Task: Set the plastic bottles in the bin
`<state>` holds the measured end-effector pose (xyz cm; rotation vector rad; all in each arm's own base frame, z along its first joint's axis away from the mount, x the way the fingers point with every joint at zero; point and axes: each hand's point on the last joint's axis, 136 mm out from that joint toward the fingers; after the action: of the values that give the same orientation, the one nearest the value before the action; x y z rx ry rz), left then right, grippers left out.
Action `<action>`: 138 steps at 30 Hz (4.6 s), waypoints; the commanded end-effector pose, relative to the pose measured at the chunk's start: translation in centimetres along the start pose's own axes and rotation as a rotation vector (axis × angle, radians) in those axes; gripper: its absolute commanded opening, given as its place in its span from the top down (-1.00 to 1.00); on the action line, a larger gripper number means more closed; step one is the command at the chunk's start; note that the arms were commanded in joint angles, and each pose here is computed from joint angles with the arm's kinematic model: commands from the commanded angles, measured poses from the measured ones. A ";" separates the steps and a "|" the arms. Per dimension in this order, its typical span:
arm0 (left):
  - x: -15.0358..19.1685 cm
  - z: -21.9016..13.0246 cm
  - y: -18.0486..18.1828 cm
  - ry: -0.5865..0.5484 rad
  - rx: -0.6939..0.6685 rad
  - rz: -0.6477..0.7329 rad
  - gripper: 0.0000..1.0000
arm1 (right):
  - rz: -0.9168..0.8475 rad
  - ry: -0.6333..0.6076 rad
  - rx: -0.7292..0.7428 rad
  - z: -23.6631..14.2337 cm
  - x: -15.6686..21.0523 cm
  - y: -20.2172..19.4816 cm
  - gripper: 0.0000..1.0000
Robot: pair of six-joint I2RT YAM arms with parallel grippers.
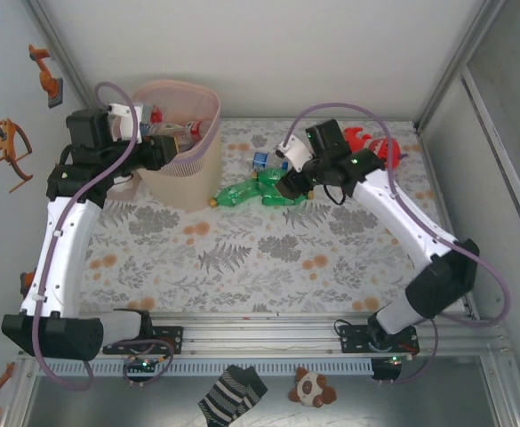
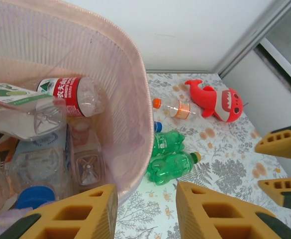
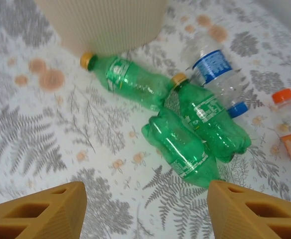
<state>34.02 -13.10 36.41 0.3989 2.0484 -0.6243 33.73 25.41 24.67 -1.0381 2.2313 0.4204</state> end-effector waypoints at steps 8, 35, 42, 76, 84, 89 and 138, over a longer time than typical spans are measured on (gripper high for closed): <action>-0.5 -1.5 -1.9 -0.048 0.048 0.003 0.29 | -0.383 0.327 -0.111 7.1 4.2 -1.6 -0.30; 0.0 -2.0 -3.3 -0.048 0.080 -0.017 0.29 | -0.544 0.499 -0.158 18.0 9.0 -4.6 -0.34; 0.1 -2.2 -3.5 -0.052 0.080 -0.015 0.29 | -0.526 0.528 -0.198 19.3 10.8 -4.1 -0.34; -1.5 -1.5 -8.0 -0.172 0.288 0.068 0.26 | -0.289 0.150 -0.348 7.9 3.0 3.0 -0.03; -3.1 -2.4 -11.9 -0.251 0.433 0.135 0.16 | -0.254 -0.160 -0.474 1.1 -1.8 7.1 -0.01; -3.7 -1.0 -10.9 -0.180 0.361 -0.020 -0.03 | -0.275 -0.336 -0.373 -2.3 -4.1 7.0 -0.01; 1.3 -7.0 -29.0 -0.320 0.910 0.721 -0.65 | -0.438 -0.766 -0.676 -20.9 -7.2 17.5 0.08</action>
<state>14.70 -32.12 45.28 1.3377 1.1786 -1.0350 16.56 30.09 44.03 -1.3314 1.2055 1.1509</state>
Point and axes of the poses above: each hand's point on the last joint's axis, 136 mm out from that joint toward the fingers, its own z axis out along the fingers, its own y axis along the line the jaws close on, x = y × z, and after that the axes turned 7 degrees about z, right-handed
